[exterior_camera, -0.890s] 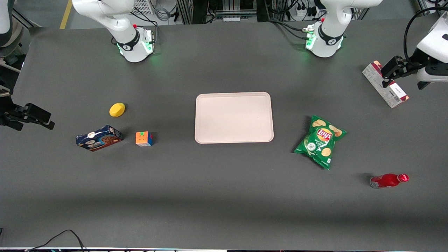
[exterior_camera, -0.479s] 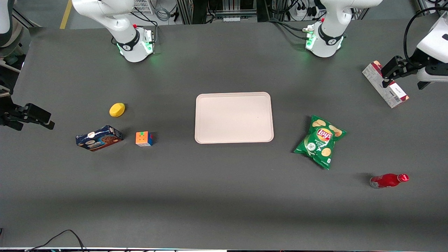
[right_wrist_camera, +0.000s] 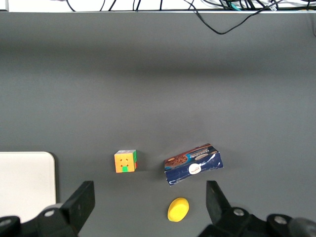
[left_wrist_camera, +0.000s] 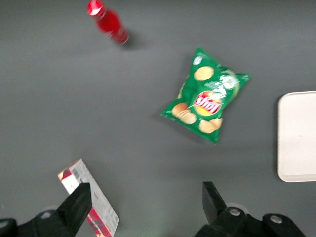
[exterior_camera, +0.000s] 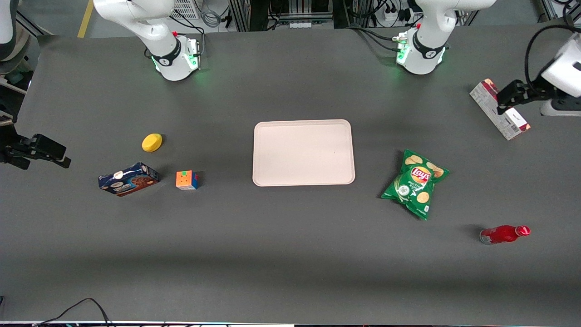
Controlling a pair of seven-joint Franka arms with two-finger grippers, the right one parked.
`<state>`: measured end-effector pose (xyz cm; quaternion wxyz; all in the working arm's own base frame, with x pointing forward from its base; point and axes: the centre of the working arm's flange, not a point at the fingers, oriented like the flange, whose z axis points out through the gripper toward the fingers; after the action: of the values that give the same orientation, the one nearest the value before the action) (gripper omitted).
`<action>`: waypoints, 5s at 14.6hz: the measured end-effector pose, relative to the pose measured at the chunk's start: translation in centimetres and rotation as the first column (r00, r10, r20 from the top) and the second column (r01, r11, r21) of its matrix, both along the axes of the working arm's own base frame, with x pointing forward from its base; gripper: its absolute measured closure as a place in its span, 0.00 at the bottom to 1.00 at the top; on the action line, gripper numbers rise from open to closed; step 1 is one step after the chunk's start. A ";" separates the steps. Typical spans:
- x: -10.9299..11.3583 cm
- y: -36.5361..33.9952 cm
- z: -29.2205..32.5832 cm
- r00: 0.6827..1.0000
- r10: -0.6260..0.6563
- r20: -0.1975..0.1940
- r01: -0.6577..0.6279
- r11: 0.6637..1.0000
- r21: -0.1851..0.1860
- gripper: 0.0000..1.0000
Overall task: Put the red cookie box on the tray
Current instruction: 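Move the left gripper down toward the upright red plaid cookie box, then lower the open left gripper around the cookie box and close it, then lift the cookie box upright with the left gripper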
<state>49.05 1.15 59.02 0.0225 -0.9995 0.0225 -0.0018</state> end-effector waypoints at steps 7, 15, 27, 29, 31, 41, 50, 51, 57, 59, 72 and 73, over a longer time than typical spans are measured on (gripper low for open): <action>-3.3 14.9 -9.9 0.961 0.250 -0.120 -0.250 0.968 0.012 0.00; -10.2 22.7 -21.6 0.921 0.380 -0.088 -0.380 0.925 0.019 0.00; -17.8 23.8 -31.4 0.886 0.456 -0.081 -0.458 0.889 -0.004 0.00; -18.0 23.9 -32.3 0.883 0.461 -0.084 -0.462 0.887 0.006 0.00; -18.3 24.3 -33.1 0.879 0.469 -0.089 -0.469 0.883 0.020 0.00; -19.7 24.2 -36.0 0.865 0.488 -0.120 -0.486 0.873 0.045 0.00; -19.9 24.3 -36.9 0.858 0.498 -0.128 -0.495 0.867 0.058 0.41; -19.9 24.3 -37.0 0.857 0.499 -0.130 -0.496 0.867 0.060 0.42; -19.6 24.0 -37.1 0.862 0.490 -0.131 -0.486 0.872 0.062 0.81; -19.6 23.9 -37.1 0.862 0.489 -0.131 -0.485 0.872 0.062 0.81; -1.0 9.1 -22.1 0.978 0.149 -0.144 -0.143 0.988 0.051 0.81; 0.2 6.4 -20.8 0.988 0.096 -0.123 -0.090 0.995 0.053 0.81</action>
<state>49.27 7.54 38.21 0.0445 -0.9968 -0.0229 0.0626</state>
